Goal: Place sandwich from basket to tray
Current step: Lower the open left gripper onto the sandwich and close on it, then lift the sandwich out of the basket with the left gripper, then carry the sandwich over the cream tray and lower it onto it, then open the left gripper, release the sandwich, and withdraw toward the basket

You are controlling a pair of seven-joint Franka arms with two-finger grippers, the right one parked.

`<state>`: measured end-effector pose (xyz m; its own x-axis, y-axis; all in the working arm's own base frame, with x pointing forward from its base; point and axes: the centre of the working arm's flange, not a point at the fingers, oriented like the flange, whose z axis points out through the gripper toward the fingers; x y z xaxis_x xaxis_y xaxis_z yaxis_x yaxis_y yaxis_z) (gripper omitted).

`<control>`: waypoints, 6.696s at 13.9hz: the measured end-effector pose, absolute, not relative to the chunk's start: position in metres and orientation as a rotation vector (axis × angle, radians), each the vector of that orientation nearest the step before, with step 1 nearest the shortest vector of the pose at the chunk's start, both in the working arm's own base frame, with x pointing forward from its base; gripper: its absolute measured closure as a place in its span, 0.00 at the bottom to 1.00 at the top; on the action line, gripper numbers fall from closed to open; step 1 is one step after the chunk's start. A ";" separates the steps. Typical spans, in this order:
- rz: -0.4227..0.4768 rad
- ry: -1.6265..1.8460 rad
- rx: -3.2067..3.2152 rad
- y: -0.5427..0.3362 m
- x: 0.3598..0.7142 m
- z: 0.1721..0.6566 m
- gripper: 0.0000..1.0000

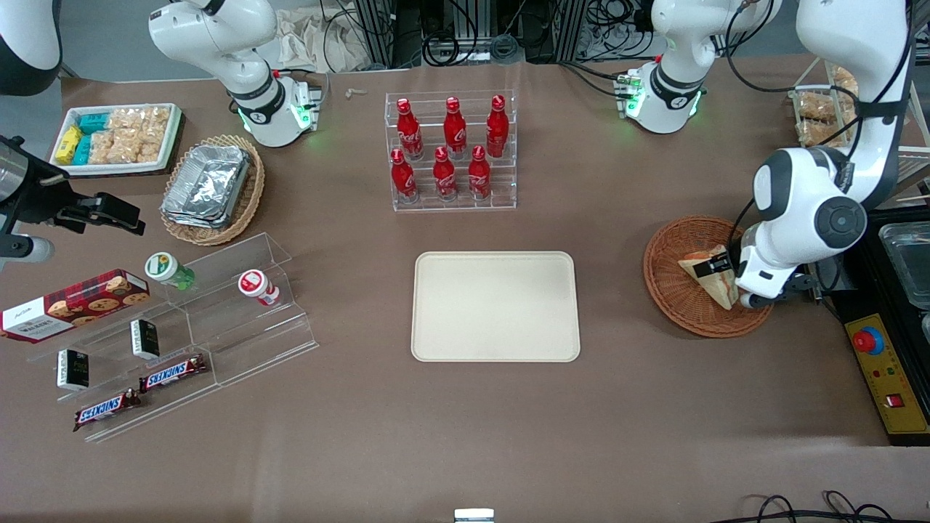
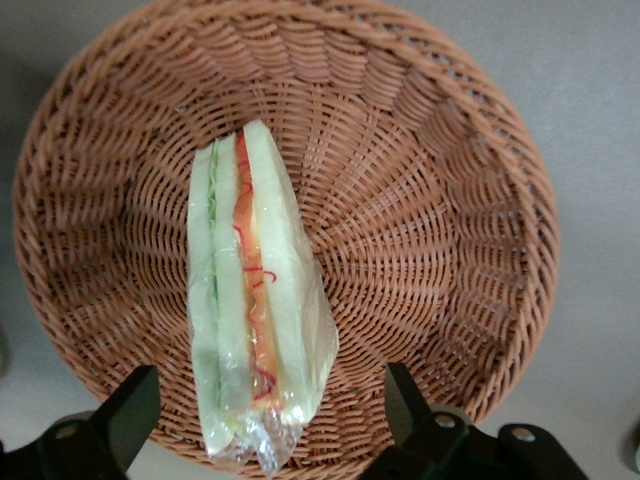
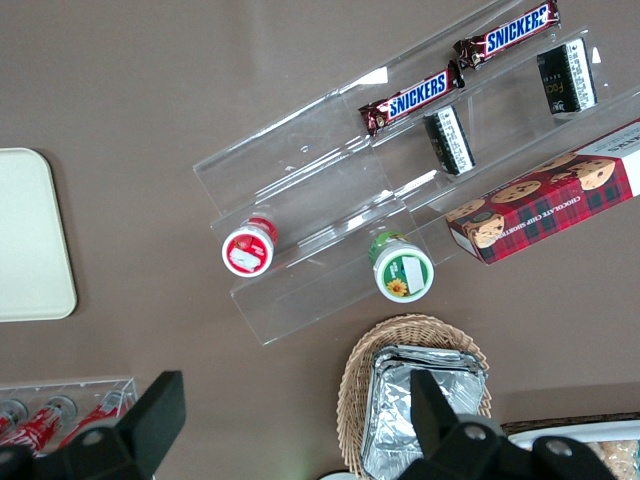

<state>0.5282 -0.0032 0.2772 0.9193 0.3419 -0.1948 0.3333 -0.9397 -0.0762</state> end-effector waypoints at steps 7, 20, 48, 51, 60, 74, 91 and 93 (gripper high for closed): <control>0.331 -0.606 -3.019 -0.004 0.521 0.257 0.11; 0.298 -0.698 -2.997 -0.010 0.530 0.278 0.79; 0.402 0.112 -3.137 -0.319 0.579 0.333 0.85; 0.420 0.129 -3.149 -0.332 0.579 0.293 0.85; 0.452 0.116 -3.167 -0.335 0.583 0.240 0.78; 0.397 -0.012 -3.133 -0.188 0.626 0.397 0.00; 0.181 0.034 -3.158 -0.014 0.630 0.581 0.00; 0.178 -0.084 -3.150 -0.004 0.630 0.583 0.00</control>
